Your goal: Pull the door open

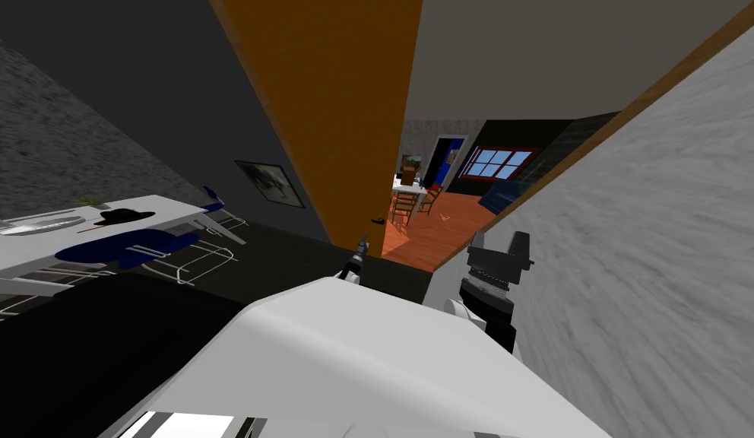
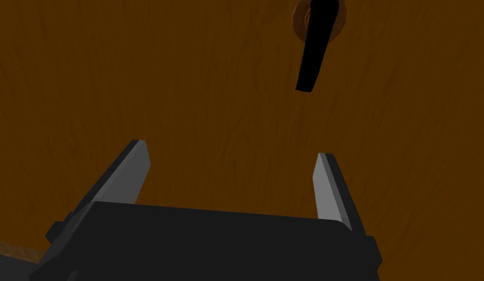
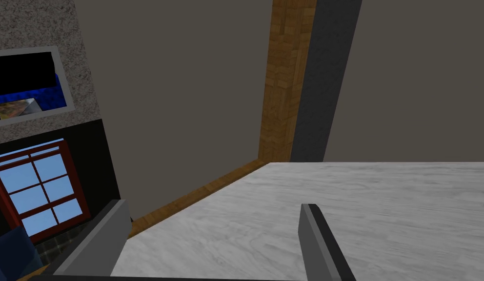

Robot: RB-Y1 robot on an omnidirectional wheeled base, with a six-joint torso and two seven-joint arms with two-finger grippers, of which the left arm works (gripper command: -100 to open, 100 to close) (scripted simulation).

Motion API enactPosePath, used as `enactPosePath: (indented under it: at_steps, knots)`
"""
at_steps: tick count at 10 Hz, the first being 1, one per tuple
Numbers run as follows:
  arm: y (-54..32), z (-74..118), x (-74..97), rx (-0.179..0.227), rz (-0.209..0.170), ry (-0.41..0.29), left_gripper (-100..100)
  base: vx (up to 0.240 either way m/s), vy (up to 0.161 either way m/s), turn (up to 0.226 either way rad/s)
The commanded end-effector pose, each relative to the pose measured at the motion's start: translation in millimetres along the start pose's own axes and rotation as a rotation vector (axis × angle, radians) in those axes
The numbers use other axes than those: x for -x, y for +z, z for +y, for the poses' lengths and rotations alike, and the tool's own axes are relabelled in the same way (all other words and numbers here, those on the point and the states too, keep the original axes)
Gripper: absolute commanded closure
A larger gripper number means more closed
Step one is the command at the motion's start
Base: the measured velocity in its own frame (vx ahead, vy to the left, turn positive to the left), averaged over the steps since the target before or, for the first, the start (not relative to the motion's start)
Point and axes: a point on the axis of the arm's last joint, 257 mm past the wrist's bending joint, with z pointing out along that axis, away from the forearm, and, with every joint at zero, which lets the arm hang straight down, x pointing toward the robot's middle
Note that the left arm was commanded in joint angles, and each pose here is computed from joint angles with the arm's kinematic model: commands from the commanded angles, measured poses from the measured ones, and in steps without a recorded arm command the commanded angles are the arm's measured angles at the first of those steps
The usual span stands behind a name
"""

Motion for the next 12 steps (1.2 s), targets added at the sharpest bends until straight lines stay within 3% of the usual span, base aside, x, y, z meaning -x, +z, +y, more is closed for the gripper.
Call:
enactPosePath:
  at_steps: [1, 7, 12]
  knots:
    - [-1.9, 8.5, 0.8, 0.016, 0.001, 0.007, -100, 0.102, -0.011, 0.041]
    - [-9.1, 36.6, 2.5, 0.071, 0.003, 0.036, -100, 0.105, -0.018, 0.059]
    - [-15.1, 55.0, 4.1, 0.109, 0.003, 0.058, -100, 0.162, -0.068, 0.088]
